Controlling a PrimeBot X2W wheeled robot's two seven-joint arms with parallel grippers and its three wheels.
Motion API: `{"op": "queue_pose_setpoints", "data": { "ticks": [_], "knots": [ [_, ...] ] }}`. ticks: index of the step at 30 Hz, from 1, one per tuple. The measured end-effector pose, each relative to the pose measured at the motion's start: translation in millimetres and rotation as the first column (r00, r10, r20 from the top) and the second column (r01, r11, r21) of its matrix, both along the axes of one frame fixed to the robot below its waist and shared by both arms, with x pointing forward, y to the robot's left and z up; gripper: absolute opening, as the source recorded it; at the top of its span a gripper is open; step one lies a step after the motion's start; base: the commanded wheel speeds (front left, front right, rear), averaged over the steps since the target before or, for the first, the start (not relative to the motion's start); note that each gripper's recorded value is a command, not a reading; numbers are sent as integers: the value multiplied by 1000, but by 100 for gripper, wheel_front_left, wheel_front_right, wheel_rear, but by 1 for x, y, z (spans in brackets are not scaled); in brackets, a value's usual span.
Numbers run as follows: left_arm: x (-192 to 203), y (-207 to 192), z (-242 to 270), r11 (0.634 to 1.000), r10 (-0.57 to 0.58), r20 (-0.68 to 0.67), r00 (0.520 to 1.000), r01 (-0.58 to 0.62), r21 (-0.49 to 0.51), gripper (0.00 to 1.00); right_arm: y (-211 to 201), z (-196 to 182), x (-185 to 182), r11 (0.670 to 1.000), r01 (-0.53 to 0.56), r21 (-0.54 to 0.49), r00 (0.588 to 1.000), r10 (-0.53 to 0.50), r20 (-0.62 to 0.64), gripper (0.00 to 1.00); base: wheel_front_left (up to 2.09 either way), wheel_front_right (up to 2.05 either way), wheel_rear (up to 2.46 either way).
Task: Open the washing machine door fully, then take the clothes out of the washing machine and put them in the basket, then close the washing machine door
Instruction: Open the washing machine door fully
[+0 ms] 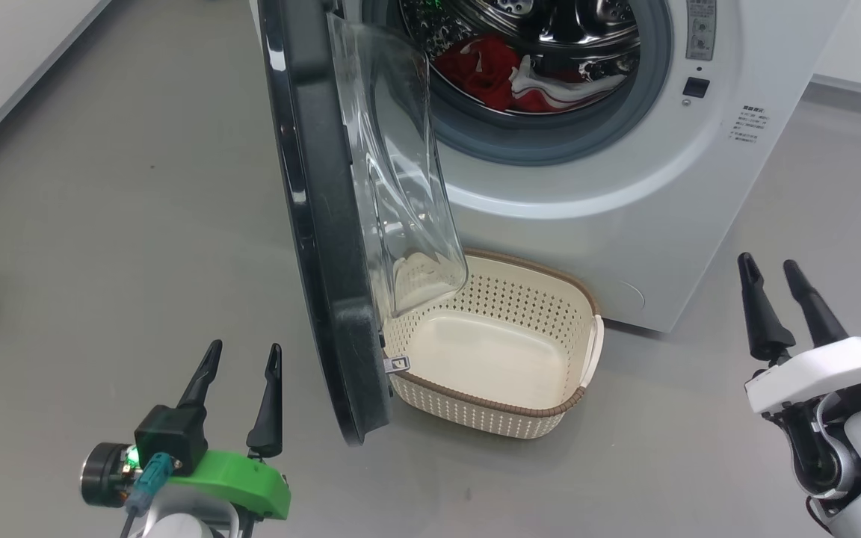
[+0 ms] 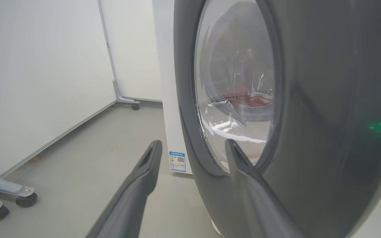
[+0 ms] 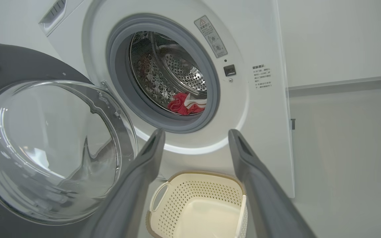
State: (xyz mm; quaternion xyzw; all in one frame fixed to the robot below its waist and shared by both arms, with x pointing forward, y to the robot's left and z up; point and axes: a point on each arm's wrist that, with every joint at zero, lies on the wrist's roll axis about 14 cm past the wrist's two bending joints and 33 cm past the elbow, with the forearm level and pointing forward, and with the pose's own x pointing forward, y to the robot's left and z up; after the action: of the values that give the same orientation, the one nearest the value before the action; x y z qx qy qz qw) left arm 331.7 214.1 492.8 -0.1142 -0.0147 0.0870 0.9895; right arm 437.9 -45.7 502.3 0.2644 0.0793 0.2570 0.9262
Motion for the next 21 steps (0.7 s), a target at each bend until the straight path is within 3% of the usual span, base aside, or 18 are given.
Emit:
{"op": "queue_pose_setpoints", "data": {
  "ticks": [4, 11, 16, 21],
  "knots": [
    [1, -1, 0, 1000, -6, -1, 1000, 6, 7, 100, -12, 9, 3, 991, 53, -123, 990, -36, 134, 100, 0, 0, 0],
    [3, -2, 0, 1000, -9, 1, 1000, 9, 6, 100, -20, 8, 0, 945, 97, -313, 975, -26, 222, 100, 0, 0, 0],
    [5, -3, 0, 1000, -15, 0, 1000, 15, 7, 100, -29, -3, -10, 921, 126, -369, 974, -44, 224, 100, 0, 0, 0],
    [9, -3, -1, 1000, -20, -3, 1000, 20, 7, 100, -35, -4, -16, 925, 173, -340, 971, -101, 218, 100, 0, 0, 0]
  ]
}}
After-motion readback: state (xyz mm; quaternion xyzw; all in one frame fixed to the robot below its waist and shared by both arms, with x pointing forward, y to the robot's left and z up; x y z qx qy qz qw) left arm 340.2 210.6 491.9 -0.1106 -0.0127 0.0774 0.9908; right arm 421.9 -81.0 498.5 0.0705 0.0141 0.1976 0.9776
